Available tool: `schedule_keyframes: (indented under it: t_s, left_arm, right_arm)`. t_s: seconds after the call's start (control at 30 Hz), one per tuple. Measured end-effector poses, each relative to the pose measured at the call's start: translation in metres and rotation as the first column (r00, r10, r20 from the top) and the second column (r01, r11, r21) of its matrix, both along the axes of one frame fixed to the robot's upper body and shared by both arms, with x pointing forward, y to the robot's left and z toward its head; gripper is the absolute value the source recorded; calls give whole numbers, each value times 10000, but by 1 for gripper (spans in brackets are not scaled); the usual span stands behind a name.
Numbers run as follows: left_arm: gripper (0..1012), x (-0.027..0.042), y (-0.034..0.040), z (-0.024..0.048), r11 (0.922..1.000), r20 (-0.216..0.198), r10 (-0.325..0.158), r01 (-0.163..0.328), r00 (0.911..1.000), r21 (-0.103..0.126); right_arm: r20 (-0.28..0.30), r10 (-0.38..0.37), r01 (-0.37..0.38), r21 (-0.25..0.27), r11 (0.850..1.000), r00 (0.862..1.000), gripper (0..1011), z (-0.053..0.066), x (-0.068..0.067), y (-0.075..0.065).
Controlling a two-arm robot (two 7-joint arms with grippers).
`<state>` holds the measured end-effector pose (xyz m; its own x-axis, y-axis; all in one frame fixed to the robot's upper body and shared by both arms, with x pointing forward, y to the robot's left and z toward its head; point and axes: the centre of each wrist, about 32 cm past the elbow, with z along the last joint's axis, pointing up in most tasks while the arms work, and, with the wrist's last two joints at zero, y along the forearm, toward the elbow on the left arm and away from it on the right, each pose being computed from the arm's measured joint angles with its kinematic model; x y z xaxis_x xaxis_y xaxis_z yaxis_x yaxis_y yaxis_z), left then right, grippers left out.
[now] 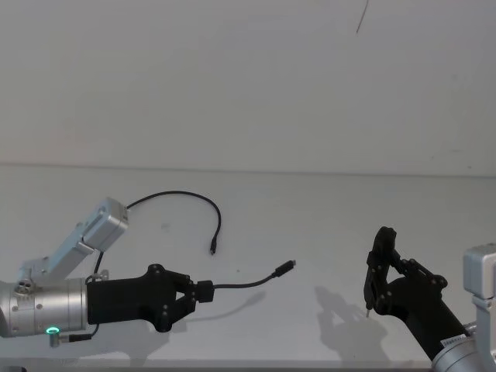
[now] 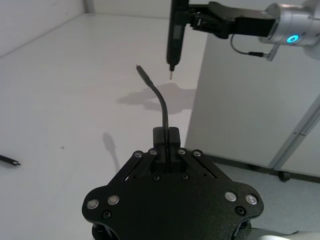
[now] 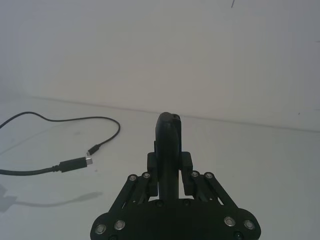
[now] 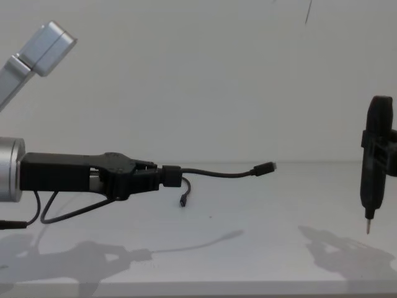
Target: Pick up the data cable with the one hand.
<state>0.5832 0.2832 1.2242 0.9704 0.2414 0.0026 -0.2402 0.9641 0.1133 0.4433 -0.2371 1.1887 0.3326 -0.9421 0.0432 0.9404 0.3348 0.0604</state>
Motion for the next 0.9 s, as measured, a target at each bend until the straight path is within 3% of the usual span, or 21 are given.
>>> schedule_keyframes:
  t_s: [0.33, 0.9]
  left_arm:
    - [44, -44, -54, -25, 9994, 59, -316, 317, 9995, -163]
    - [43, -21, -160, -134, 9997, 69, -35, 36, 10000, -239]
  right_arm:
    - [0, 0, 0, 0, 10000, 10000, 269, 0, 0, 0]
    - [36, 43, -43, 3, 10000, 10000, 269, 8, 1, 1]
